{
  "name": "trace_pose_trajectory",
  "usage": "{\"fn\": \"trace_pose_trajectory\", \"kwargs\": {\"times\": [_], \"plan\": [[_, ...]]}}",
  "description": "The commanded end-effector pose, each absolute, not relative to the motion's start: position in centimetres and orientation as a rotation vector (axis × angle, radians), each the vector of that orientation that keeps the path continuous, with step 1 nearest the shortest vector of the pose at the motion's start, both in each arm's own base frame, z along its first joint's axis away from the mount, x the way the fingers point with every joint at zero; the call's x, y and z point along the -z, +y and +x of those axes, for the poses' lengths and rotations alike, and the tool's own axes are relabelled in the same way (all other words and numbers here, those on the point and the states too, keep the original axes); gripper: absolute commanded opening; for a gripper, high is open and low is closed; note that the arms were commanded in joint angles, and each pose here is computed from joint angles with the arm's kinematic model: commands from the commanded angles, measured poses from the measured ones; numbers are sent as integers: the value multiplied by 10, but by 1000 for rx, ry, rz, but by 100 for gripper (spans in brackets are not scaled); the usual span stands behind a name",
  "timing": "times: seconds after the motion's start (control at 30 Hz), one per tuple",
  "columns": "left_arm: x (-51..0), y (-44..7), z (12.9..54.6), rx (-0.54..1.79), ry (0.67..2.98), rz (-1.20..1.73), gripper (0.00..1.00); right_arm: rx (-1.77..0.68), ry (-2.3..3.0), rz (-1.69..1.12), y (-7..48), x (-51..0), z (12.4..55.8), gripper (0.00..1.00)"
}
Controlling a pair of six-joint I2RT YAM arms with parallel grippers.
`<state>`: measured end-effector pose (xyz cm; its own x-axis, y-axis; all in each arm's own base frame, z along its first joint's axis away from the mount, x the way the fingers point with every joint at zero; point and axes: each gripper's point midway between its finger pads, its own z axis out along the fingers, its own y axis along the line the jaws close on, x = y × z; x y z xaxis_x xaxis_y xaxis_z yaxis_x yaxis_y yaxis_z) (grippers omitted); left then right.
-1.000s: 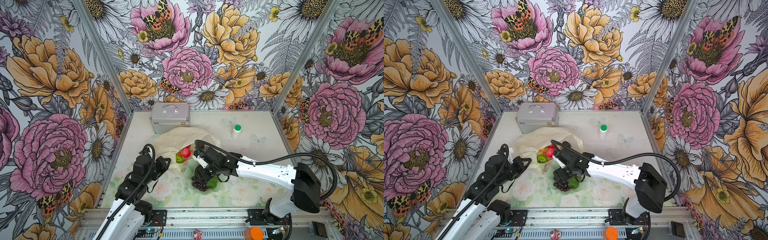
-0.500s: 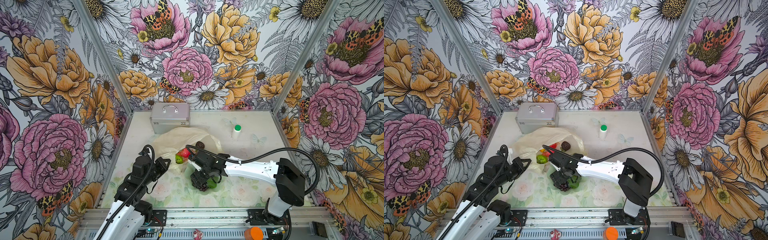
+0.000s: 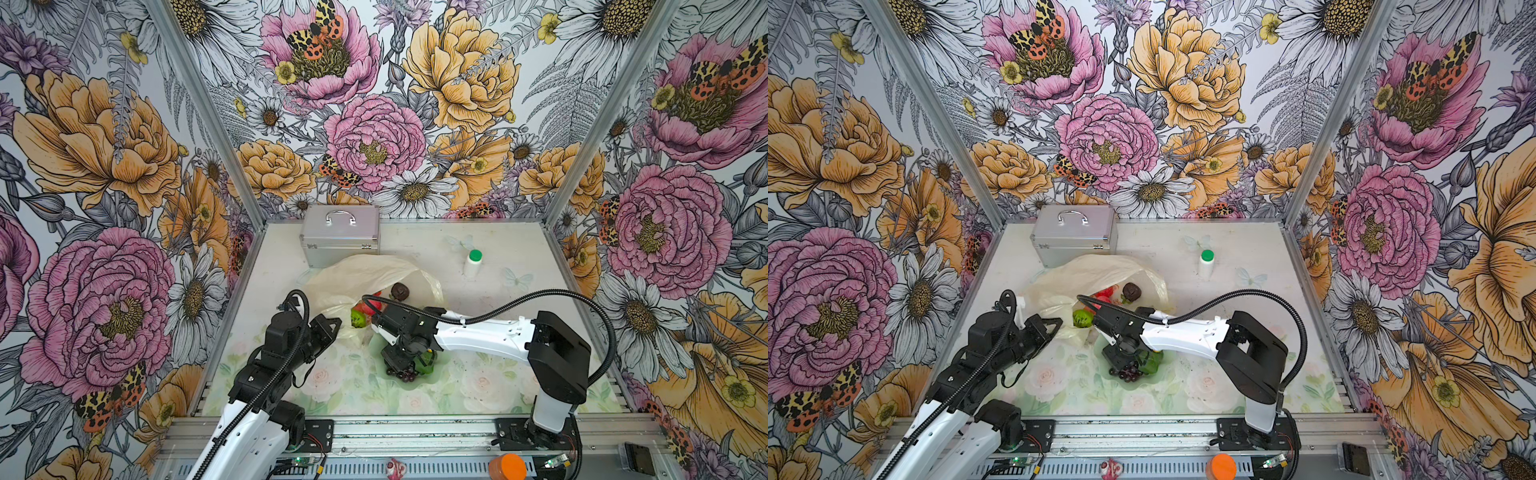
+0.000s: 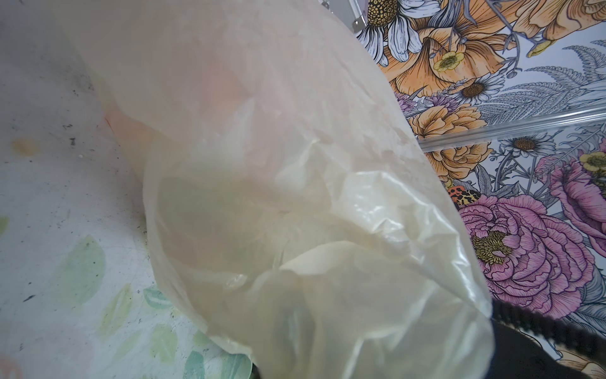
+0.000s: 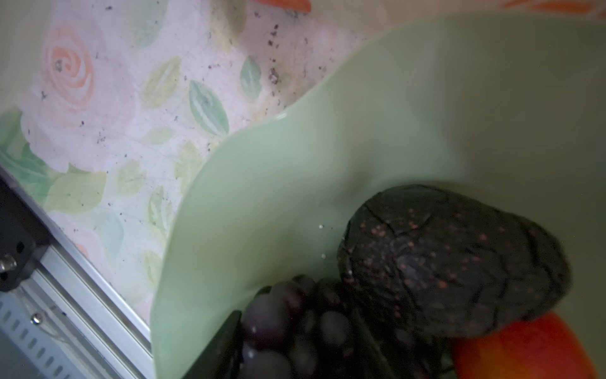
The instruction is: Place the fruits into the plastic bag
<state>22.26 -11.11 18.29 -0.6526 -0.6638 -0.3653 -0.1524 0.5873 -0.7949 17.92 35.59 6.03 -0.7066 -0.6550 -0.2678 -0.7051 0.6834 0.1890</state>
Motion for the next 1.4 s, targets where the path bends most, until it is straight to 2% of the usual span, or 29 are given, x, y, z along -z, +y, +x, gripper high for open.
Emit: {"fn": "trace_pose_trajectory", "kwargs": {"times": [0.0, 0.07, 0.2, 0.5, 0.77, 1.07, 1.37], "plan": [[-183, -110, 223, 995, 2151, -650, 0, -433, 2732, -1095, 358, -62, 184, 37], [-183, -110, 223, 995, 2150, -651, 0, -446, 2744, -1079, 357, -61, 185, 31], [-184, -111, 222, 997, 2149, -647, 0, -467, 2711, -1057, 355, -69, 188, 29], [-185, -110, 224, 991, 2148, -650, 0, -693, 2521, -898, 349, -117, 202, 27], [-185, -111, 225, 985, 2154, -642, 0, -852, 2408, -716, 323, -164, 211, 27], [-183, -114, 229, 993, 2158, -638, 0, -937, 2280, -551, 306, -223, 223, 26], [-189, -119, 236, 1001, 2160, -615, 0, -1006, 2166, -512, 316, -280, 238, 26]]}}
